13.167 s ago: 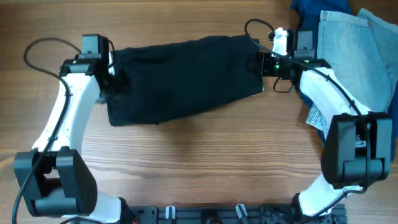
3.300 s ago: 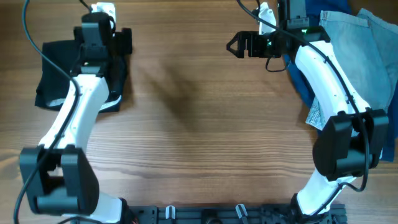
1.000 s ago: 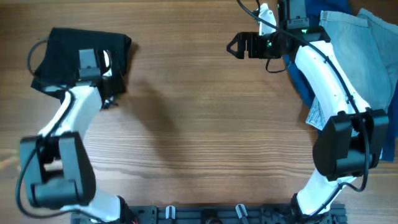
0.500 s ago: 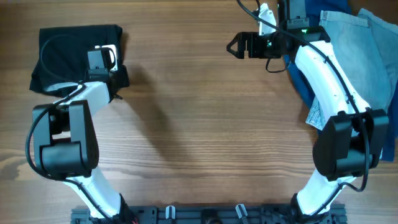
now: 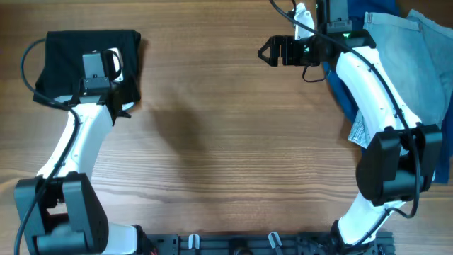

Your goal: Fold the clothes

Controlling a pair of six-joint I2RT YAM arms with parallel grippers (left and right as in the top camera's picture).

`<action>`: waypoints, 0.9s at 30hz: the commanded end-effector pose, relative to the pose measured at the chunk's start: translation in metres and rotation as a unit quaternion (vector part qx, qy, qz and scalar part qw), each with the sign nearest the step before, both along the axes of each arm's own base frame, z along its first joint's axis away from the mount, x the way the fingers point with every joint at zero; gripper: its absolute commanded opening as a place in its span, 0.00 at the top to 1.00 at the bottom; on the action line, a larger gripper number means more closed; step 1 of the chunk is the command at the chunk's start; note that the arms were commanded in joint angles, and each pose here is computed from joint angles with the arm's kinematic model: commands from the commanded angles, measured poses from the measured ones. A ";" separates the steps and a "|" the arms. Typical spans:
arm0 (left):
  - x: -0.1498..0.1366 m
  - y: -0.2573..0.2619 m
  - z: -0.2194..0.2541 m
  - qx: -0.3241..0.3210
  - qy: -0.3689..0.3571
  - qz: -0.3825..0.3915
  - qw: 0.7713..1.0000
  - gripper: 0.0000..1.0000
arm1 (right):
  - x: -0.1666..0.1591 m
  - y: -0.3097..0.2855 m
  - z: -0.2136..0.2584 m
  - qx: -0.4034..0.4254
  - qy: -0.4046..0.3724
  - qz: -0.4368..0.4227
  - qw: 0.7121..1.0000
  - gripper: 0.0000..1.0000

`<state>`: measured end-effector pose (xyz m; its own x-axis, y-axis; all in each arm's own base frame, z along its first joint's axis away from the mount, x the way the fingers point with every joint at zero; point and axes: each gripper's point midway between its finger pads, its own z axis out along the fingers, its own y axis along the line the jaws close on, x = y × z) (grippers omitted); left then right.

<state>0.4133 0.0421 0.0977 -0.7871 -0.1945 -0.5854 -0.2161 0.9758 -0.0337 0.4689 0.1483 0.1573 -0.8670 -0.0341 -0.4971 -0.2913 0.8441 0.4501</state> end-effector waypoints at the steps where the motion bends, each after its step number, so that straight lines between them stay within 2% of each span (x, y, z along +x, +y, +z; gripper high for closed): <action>1: 0.000 -0.018 0.002 -0.049 -0.005 -0.016 0.999 0.60 | 0.001 -0.003 -0.004 -0.011 -0.003 0.002 1.000 0.00; 3: 0.001 -0.030 0.012 -0.099 -0.019 -0.004 0.995 0.45 | 0.002 -0.006 -0.005 -0.018 -0.005 -0.003 1.000 0.00; 6: -0.007 -0.049 0.026 -0.168 -0.021 -0.003 0.986 0.05 | 0.003 -0.015 -0.004 -0.037 -0.003 -0.026 0.999 0.01; 7: -0.014 -0.051 0.038 -0.180 -0.024 0.007 0.983 0.01 | 0.004 -0.030 0.006 -0.067 -0.012 -0.065 0.996 0.00; 11: -0.050 -0.053 0.150 -0.171 -0.152 -0.014 0.973 0.00 | -0.022 -0.069 0.102 -0.128 -0.115 -0.135 0.976 0.00; 14: -0.101 -0.055 0.235 -0.152 -0.280 -0.034 0.947 0.00 | -0.074 -0.086 0.200 -0.117 -0.221 -0.170 0.953 0.00; 17: -0.139 -0.058 0.253 -0.149 -0.304 -0.038 0.940 0.00 | -0.105 -0.091 0.233 -0.105 -0.257 -0.175 0.944 0.00; 20: -0.167 -0.060 0.247 -0.151 -0.289 -0.036 0.945 0.00 | -0.115 -0.092 0.233 -0.108 -0.251 -0.174 0.946 0.00; 27: -0.188 -0.061 0.208 -0.160 -0.206 -0.020 0.965 0.00 | -0.106 -0.091 0.220 -0.113 -0.234 -0.171 0.950 0.00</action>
